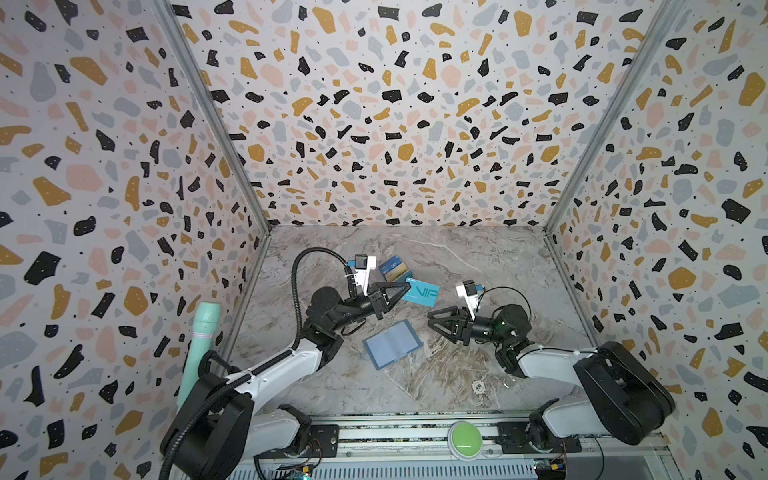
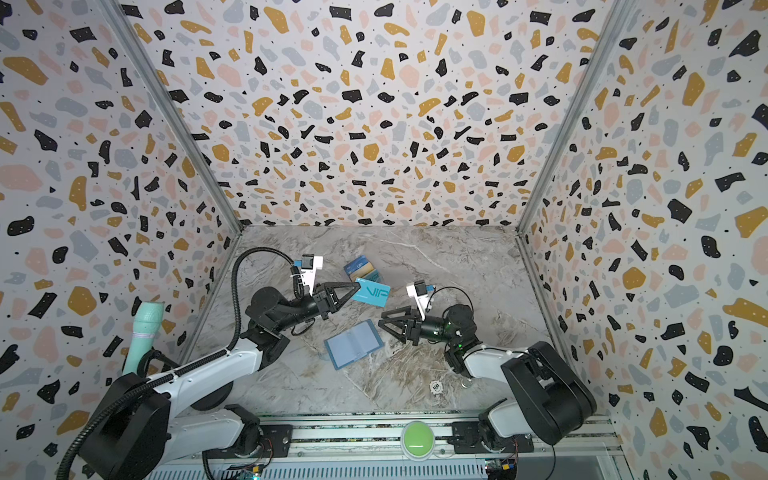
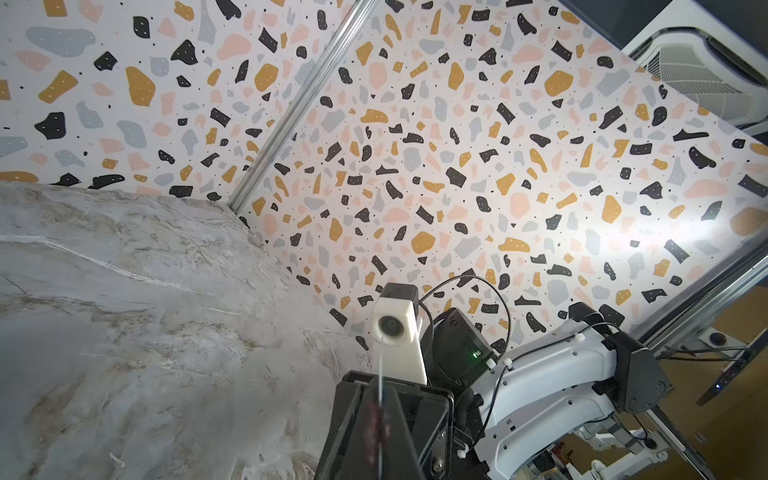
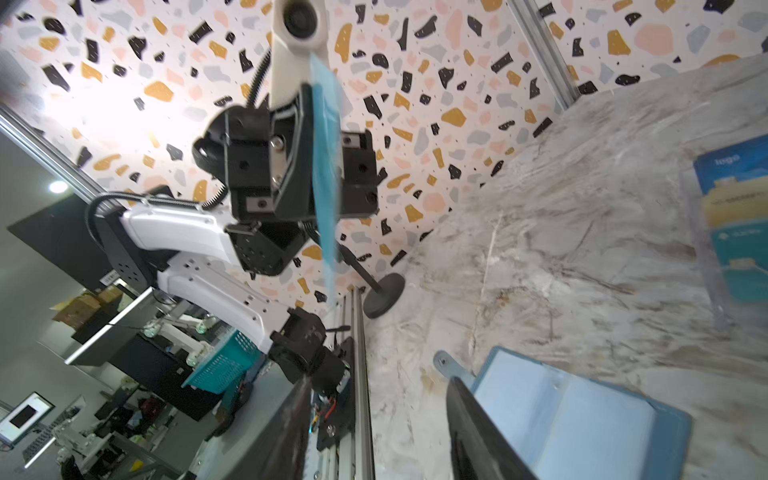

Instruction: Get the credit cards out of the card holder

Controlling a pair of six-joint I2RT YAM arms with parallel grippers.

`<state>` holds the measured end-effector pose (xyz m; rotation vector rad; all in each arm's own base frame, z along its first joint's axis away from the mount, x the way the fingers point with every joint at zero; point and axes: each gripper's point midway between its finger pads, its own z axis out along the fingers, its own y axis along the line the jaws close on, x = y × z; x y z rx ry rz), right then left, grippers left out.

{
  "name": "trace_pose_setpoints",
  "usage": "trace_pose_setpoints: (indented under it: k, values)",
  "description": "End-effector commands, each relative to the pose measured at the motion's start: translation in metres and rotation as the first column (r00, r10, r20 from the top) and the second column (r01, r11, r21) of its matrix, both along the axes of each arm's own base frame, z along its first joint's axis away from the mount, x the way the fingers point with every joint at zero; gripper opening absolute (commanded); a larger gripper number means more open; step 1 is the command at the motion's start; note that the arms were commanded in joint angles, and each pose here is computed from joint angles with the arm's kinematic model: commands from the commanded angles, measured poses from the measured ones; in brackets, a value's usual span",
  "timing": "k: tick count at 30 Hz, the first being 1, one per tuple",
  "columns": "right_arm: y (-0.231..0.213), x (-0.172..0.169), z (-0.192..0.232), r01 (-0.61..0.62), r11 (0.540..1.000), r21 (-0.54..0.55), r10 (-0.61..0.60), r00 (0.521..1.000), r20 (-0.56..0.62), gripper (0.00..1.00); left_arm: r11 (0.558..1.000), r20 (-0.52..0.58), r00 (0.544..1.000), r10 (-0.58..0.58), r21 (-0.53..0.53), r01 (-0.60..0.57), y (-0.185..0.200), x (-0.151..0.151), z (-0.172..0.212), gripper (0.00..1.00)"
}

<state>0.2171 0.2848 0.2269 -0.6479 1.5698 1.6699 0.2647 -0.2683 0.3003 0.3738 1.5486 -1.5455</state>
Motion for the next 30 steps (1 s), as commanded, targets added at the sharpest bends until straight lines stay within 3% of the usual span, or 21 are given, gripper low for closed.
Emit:
trace_pose_setpoints:
  k: [1,7,14,20,30]
  values:
    - [0.002,-0.002,0.059,-0.016,0.985,0.171,-0.005,0.993,0.118,0.5,0.992,0.088,0.995,0.037,-0.119,-0.027,0.014,-0.008,0.035,0.0]
    - [0.014,0.004,0.072,-0.023,0.981,0.191,-0.004,0.99,0.143,0.46,0.989,0.104,0.991,0.088,-0.125,-0.075,0.024,-0.014,0.036,0.0]
    - [0.017,0.006,0.077,-0.024,0.978,0.207,-0.005,0.99,0.139,0.29,0.991,0.112,0.99,0.089,-0.112,-0.076,0.026,-0.018,0.035,0.0]
    - [0.016,0.002,0.082,-0.038,0.974,0.223,0.006,0.989,0.146,0.27,0.994,0.101,0.992,0.07,-0.089,-0.061,0.022,-0.017,0.026,0.0]
    - [0.019,-0.001,0.082,-0.075,0.976,0.204,0.041,0.985,0.165,0.08,0.997,0.107,0.993,0.057,-0.053,-0.051,0.018,-0.015,0.019,0.0]
